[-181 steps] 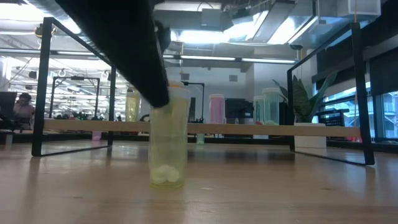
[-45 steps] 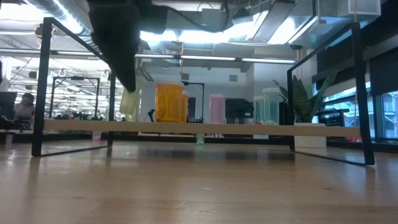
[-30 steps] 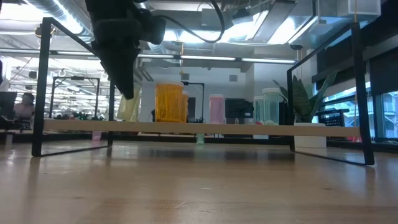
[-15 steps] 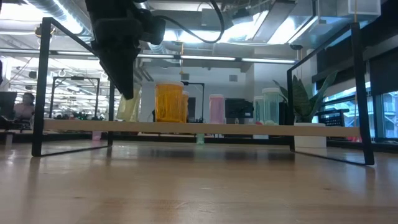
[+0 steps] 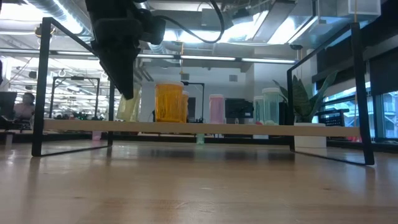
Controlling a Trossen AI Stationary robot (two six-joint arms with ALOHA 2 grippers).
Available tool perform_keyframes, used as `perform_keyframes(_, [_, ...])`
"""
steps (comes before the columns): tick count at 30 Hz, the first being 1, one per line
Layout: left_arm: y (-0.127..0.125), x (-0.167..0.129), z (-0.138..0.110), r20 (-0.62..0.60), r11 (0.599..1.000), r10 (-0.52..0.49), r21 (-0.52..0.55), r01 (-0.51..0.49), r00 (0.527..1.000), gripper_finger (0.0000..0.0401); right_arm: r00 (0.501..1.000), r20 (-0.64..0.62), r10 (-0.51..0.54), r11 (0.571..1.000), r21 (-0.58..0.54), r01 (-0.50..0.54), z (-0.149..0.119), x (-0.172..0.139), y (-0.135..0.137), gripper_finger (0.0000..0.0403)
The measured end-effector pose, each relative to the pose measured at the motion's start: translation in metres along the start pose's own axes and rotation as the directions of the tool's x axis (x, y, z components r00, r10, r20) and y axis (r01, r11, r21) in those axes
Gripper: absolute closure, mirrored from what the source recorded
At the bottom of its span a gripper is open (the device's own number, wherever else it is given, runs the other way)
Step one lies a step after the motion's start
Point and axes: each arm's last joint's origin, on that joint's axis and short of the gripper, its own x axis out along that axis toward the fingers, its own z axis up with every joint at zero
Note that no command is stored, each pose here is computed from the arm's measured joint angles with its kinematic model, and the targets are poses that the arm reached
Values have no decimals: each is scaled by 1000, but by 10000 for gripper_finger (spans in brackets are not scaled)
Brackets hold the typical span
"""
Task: Pick and place medicine bottles onto shelf by color
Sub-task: Put the right yellow pill bottle aligned with the yellow pill bottle on the shelf
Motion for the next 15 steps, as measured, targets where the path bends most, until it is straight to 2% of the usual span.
perform_keyframes(6, [0,0,0,0,1000,0,0,0,1000,309,999,-9,-36,999,23,36,6,5,-18,186])
perform_keyframes(15, [-1,0,1,16,1000,-12,-6,12,1000,309,999,5,-33,999,21,33,8,6,-19,186])
